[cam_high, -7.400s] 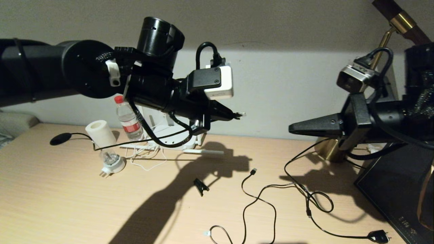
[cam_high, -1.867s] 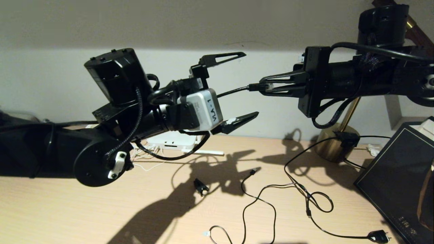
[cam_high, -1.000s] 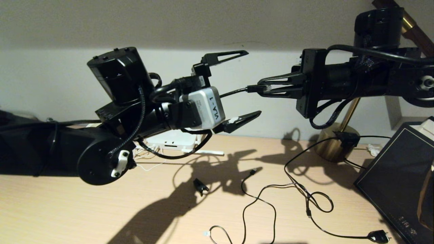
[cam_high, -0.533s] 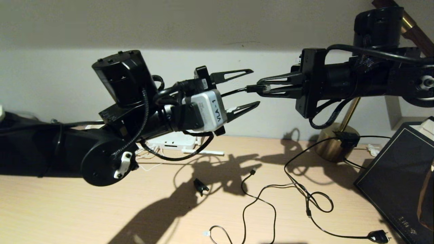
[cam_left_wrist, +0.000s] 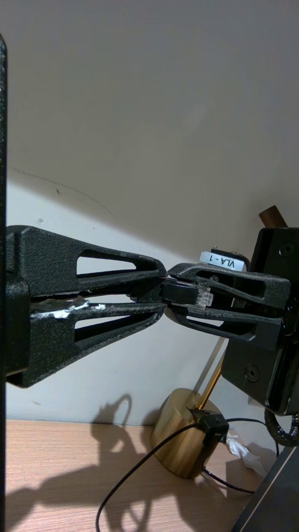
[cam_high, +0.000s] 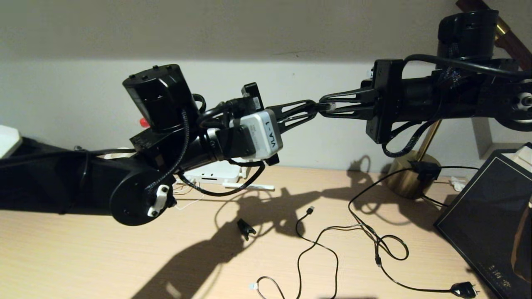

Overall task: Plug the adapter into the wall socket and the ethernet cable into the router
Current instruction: Hand it to the other hand

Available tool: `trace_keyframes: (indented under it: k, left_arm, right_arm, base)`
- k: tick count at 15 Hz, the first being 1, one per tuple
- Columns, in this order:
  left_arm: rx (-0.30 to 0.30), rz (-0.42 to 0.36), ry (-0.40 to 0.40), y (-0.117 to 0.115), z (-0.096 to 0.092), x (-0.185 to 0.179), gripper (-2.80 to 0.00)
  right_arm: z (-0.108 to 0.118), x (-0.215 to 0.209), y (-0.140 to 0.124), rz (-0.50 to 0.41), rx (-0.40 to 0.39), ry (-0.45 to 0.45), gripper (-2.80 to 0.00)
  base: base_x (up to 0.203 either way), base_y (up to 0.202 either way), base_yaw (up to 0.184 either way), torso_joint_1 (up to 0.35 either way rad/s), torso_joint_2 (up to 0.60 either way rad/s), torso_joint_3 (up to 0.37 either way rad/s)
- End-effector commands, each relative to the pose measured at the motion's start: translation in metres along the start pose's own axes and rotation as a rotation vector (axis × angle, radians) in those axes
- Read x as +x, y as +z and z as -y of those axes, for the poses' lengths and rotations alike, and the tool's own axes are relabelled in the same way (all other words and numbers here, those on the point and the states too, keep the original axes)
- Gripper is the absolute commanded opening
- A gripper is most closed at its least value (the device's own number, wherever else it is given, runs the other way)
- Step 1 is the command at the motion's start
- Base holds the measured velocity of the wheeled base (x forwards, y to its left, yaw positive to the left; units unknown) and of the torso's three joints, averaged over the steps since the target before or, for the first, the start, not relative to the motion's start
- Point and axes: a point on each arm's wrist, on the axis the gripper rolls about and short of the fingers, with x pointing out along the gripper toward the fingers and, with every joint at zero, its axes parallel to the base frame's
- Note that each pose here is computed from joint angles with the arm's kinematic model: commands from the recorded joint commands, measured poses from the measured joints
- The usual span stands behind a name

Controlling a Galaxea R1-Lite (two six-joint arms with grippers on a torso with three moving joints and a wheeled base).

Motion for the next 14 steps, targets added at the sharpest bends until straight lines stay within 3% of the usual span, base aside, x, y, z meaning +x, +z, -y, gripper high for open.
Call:
trace_keyframes:
  k: [1,12,13,14]
  left_arm:
    - [0.007,0.005,0.0,-0.0001,0.0004,0.0003,-2.8]
    - [0.008,0.008,0.002,0.0015,-0.0012,-0.0008,-2.8]
    - [0.008,0.009,0.002,0.0014,-0.0009,-0.0007,0.0]
    - [0.007,0.008,0.001,0.0011,-0.0006,-0.0006,0.0]
  right_arm:
    - [0.0012,0.0009,0.0006,-0.009,0.011,0.0,-2.8]
    - [0.0005,0.0009,-0.0005,-0.012,0.009,0.0,-2.8]
    - [0.0003,0.0009,-0.0005,-0.012,0.009,0.001,-2.8]
    - [0.0005,0.0009,-0.0005,-0.012,0.009,0.0,-2.8]
  base:
    - [0.0,0.0,0.0,0.0,0.0,0.0]
    - [0.0,0.0,0.0,0.0,0.0,0.0]
    - [0.0,0.0,0.0,0.0,0.0,0.0]
    - [0.0,0.0,0.0,0.0,0.0,0.0]
